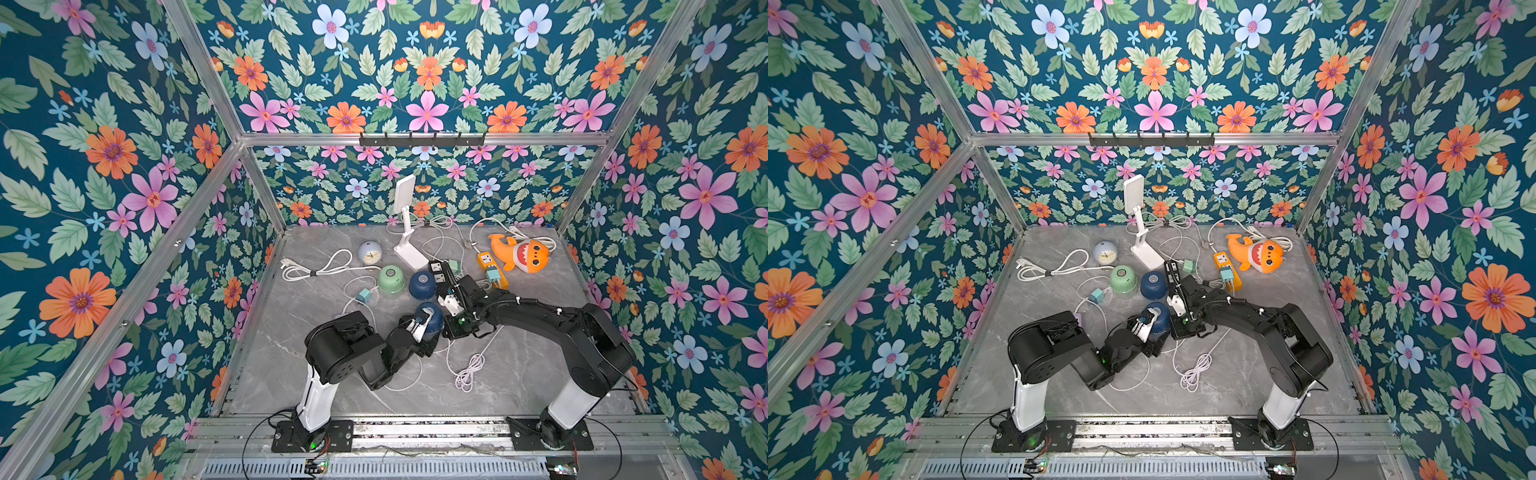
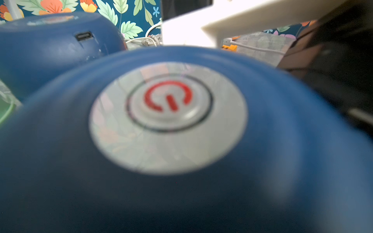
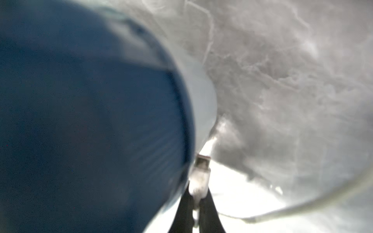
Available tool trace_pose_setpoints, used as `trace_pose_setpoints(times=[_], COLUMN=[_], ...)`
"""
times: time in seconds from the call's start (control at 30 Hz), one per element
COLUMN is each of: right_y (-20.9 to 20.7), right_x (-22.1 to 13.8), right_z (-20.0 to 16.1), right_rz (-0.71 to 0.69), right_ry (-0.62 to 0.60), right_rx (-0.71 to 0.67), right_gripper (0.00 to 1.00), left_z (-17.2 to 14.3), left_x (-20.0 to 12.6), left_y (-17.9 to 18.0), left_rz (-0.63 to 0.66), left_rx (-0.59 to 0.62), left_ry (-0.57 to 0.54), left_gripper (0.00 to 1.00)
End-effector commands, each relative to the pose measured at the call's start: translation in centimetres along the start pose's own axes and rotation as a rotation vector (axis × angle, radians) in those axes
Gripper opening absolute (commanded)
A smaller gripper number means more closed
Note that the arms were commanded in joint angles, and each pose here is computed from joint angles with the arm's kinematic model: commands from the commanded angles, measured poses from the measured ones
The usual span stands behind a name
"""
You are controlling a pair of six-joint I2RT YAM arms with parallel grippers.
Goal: Charge the cordless meat grinders
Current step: Pick up the cordless meat grinder at the center of the board.
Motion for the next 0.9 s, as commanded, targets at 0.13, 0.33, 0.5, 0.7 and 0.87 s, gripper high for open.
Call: trace_pose_setpoints(times=[0.13, 0.33, 0.5, 0.7, 0.87], right_y=[1.0, 1.8, 3.0, 5.7, 7.6], right_x=[-3.7, -7.6, -11.1, -15.6, -17.8], right_z=[0.0, -1.1, -1.5, -1.8, -1.7], right_rz=[-0.026, -0.110, -0.177, -0.161, -0.157], right_ry=[-0.083, -0.123, -0.162, -0.271, -0.321], right_rx=[-0.052, -0.121, -0.195, -0.279, -0.335], right_gripper=[0.00, 0.00, 0.00, 0.00, 0.00], left_z=[0.1, 2.5, 6.2, 11.5, 15.3], left_x=[-0.7, -1.8, -2.5, -3.8, -4.2], left_y=[0.2, 0.2, 0.2, 0.2, 0.0], left_rz=[0.009, 0.043, 0.115, 0.176, 0.215], left_rx=[-0.003, 0.053, 0.133, 0.226, 0.317], left_ry=[-0.025, -0.068, -0.109, -0.138, -0.118], left_gripper=[0.69, 0.65, 0.63, 0.61, 0.58])
Point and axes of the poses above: each gripper's point midway between its finger pads, its own x axis out along the fingers, its own y axis along the line the jaws close on, z = x × y, the point moved 4 cm from there along -x, back along the fingers, and after that the axes turned 7 degrees about -x, right-handed, at the moved point
